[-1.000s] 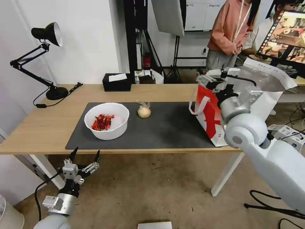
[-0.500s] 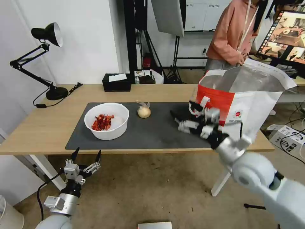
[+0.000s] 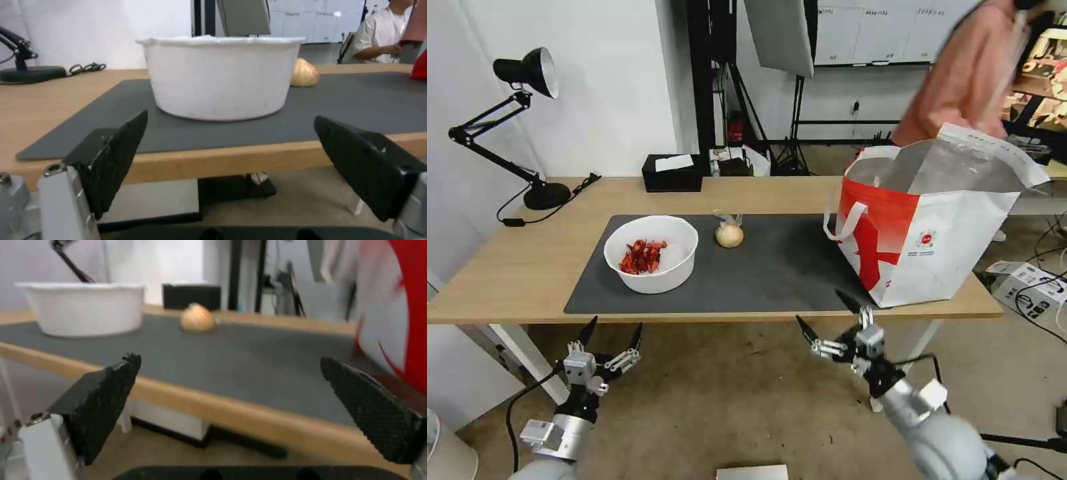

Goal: Pick up the trash from the table and place it into the takeout bag.

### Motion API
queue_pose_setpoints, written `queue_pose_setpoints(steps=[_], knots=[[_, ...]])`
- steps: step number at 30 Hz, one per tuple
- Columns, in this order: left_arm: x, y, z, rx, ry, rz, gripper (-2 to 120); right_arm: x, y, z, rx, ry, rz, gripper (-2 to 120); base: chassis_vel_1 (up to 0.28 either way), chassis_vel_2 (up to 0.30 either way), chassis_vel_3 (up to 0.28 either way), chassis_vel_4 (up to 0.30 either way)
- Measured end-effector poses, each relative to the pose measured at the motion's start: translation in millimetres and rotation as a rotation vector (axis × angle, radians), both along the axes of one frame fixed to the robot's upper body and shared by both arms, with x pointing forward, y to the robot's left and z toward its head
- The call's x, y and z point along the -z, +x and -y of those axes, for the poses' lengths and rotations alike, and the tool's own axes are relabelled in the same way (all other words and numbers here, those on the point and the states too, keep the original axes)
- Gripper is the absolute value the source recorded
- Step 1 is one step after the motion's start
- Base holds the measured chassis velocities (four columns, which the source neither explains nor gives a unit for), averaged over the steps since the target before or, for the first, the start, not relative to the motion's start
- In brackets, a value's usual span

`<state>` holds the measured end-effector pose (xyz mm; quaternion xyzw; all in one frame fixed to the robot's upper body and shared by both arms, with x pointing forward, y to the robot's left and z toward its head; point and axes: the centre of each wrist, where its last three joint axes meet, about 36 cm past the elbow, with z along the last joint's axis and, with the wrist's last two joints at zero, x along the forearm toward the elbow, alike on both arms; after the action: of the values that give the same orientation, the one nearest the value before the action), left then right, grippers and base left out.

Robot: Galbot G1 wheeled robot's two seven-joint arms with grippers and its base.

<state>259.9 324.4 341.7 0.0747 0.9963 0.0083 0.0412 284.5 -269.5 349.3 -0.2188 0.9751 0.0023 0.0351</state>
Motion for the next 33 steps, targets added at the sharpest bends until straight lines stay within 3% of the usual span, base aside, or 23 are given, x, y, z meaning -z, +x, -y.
queue_pose_setpoints(steps=[8,26,30,33], knots=[[5,-6,-1,0.003,0.002,-0.017,100,8,-9,-7,0.058,0.023,-0.046,100,0.0,0.0,0.0,0.0],[8,-8,0,0.005,0.003,-0.021,100,9,-10,-18,0.052,0.039,-0.055,100,0.0,0.0,0.0,0.0],[8,-8,1,0.006,0.004,-0.021,100,-11,7,-29,0.013,0.044,-0.031,100,0.0,0.0,0.0,0.0],[8,-7,1,0.007,0.004,-0.019,100,-40,40,-37,-0.043,0.027,-0.008,100,0.0,0.0,0.0,0.0]])
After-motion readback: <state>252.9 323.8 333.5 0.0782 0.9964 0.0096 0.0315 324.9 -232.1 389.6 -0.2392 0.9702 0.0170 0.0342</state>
